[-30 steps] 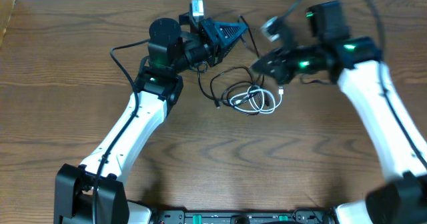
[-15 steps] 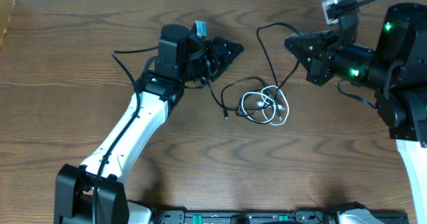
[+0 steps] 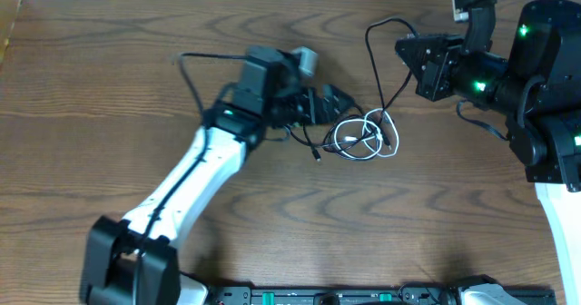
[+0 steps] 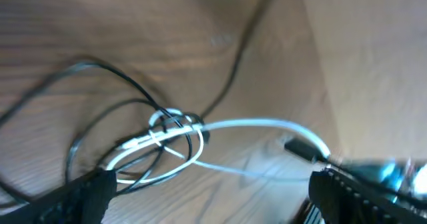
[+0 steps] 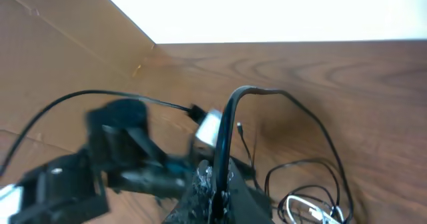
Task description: Untangle cables
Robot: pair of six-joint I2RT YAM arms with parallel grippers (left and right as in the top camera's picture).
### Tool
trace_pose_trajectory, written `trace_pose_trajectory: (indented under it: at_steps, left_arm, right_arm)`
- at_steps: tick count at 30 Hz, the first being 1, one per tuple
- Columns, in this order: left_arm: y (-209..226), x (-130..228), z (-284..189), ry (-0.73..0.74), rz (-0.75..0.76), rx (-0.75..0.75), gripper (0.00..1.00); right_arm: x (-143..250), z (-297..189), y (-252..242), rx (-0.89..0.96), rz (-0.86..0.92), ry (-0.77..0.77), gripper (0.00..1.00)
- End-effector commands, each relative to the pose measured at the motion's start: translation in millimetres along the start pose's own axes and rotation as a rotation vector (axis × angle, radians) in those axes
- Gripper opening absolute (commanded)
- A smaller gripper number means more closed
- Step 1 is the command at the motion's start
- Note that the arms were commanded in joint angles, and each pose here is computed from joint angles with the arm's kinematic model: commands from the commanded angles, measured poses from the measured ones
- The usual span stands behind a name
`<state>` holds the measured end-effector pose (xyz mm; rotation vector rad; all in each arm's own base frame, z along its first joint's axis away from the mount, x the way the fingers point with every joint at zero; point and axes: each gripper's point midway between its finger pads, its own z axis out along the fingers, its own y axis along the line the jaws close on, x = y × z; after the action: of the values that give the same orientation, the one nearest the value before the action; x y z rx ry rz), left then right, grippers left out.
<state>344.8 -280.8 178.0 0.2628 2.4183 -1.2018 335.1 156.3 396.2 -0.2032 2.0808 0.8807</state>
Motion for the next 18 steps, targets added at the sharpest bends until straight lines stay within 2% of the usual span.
trace_pose_trajectory:
  at_steps: [1, 5, 8, 12, 18]
  left_arm:
    - [10, 28, 32, 0.098, 0.132, 0.006, 0.97]
    - [27, 46, 53, 0.163, 0.199, -0.006, 0.95]
    - [43, 41, 70, 0.140, 0.283, -0.030, 0.91]
    - [62, 31, 91, 0.083, 0.328, -0.063, 0.88]
    - [75, 44, 99, 0.131, 0.345, -0.074, 0.80]
  right_arm:
    - [1, -4, 3, -0.011, 0.018, 0.007, 0.01]
    - [7, -4, 1, -0.003, 0.029, 0.028, 0.01]
    - [10, -4, 0, 0.002, 0.037, 0.043, 0.01]
    - [17, -4, -2, 0.012, 0.055, 0.069, 0.01]
    - [18, -4, -3, 0.014, 0.056, 0.071, 0.01]
